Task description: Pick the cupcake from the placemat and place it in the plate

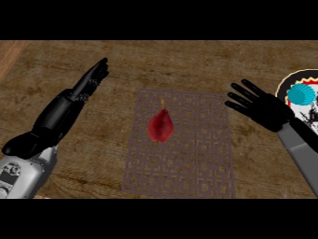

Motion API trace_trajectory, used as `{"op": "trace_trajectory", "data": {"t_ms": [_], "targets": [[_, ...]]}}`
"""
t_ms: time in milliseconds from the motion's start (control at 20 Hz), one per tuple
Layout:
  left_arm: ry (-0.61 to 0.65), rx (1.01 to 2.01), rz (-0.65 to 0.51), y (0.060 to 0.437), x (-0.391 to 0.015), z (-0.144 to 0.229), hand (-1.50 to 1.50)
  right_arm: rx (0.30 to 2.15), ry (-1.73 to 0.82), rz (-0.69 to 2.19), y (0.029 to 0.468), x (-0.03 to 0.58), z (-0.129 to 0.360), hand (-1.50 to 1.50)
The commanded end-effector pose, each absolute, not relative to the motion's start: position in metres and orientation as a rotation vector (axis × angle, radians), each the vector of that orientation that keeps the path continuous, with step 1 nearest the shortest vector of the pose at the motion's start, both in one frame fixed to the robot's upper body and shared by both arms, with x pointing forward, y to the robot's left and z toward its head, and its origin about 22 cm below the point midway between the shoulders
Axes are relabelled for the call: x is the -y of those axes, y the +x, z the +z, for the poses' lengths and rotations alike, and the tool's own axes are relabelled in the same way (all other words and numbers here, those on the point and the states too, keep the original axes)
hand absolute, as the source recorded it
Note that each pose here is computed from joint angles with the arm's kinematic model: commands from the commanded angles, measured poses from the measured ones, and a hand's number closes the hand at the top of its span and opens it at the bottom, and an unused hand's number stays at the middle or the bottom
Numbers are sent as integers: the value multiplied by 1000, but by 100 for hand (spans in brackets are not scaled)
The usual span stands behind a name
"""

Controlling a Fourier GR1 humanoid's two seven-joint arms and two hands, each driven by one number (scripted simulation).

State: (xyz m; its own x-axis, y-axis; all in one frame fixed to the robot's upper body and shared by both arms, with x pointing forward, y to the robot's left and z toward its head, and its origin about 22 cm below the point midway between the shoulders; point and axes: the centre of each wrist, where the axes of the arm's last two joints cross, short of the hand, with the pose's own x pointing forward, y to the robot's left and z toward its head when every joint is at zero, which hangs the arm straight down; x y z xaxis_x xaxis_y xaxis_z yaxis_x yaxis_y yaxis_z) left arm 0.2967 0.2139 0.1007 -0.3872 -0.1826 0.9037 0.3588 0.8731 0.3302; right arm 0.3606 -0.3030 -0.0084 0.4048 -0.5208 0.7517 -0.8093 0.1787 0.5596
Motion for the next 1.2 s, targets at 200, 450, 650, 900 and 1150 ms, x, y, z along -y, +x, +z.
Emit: {"op": "trace_trajectory", "data": {"t_ms": [200,450,650,900,1150], "targets": [[-125,1864,-584,298,-216,99,0,1282,1630,502,364,299,-10,-150],[-122,1856,-562,298,-215,96,0,1277,1660,556,372,291,0,-150],[-111,1850,-566,299,-217,92,0,1265,1690,593,377,279,6,-150],[-120,1844,-560,294,-219,87,0,1252,1720,599,374,274,5,-150],[-98,1841,-557,295,-225,91,0,1251,1760,650,376,265,16,-150]]}}
